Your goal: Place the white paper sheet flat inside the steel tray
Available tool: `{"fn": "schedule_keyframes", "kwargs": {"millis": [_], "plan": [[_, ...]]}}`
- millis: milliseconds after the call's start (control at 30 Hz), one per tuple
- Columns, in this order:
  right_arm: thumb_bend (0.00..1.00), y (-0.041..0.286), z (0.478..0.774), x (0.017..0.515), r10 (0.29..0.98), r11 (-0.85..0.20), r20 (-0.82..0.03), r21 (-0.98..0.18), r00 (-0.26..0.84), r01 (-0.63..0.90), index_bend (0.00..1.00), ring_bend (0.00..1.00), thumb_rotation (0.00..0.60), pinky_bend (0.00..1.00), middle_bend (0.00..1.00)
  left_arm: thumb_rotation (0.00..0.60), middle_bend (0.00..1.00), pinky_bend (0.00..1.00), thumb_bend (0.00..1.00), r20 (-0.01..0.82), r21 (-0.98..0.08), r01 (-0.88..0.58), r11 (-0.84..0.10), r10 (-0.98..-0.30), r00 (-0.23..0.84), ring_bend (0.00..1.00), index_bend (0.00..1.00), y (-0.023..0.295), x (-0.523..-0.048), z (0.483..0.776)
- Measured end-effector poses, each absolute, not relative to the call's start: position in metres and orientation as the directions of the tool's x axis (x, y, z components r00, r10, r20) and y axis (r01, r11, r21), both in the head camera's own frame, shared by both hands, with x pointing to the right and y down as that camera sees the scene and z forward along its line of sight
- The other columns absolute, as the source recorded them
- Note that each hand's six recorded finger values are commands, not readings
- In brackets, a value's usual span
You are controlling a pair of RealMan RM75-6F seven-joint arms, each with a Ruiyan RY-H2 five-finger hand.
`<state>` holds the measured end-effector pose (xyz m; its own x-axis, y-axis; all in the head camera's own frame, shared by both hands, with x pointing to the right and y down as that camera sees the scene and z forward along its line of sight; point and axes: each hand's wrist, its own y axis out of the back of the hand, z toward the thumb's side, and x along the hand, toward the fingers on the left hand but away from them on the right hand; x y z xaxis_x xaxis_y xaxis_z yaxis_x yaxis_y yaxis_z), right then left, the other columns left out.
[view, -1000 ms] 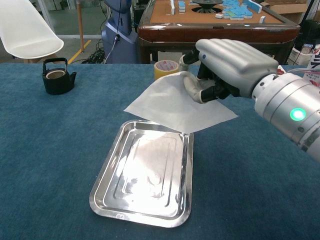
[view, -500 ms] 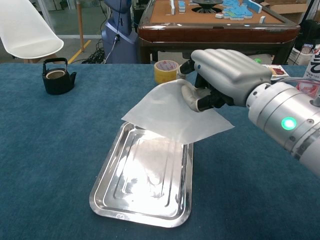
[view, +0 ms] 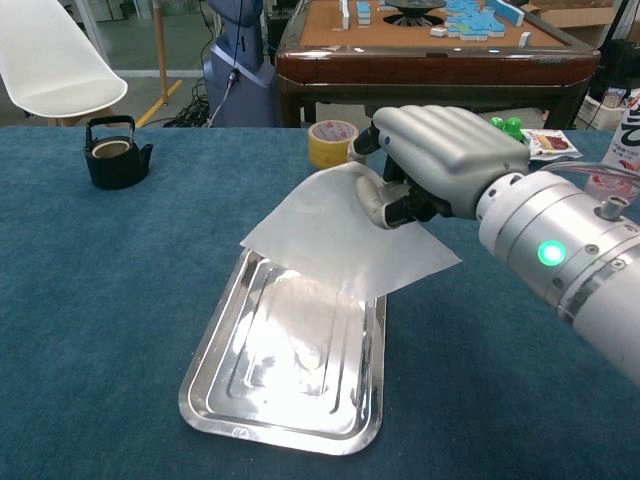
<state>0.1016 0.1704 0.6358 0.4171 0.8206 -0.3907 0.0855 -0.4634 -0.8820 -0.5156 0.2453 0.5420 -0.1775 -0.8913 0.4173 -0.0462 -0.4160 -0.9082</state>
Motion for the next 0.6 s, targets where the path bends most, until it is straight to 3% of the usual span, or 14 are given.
{"fn": "schedule_keyframes", "kwargs": {"millis": [333,533,600], "plan": [[0.65,0.1677,0.6414,0.0944,0.826,-0.466,-0.4,-0.881,0.398,0.082,0.55,1.0,0.6,1.0,1.0,0.6,0.37,0.56,0.24,0.42,-0.907,-0.048,-0.419,-0.89,-0.175,0.35,0.26,0.2458,-0.5148,0.5425],[0.61,0.1671,0.6442,0.0942,0.823,-0.477,-0.411,-0.875,0.391,0.083,0.46,1.0,0.6,1.0,1.0,0.6,0.37,0.56,0.24,0.419,-0.908,-0.047,-0.417,-0.891,-0.176,0.35,0.26,0.2457,-0.515,0.5422],[0.55,0.1674,0.6439,0.0941,0.823,-0.478,-0.411,-0.874,0.392,0.085,0.43,1.0,0.6,1.0,1.0,0.6,0.37,0.56,0.24,0.418,-0.908,-0.046,-0.416,-0.891,-0.177,0.35,0.26,0.2455,-0.5153,0.5419]]}}
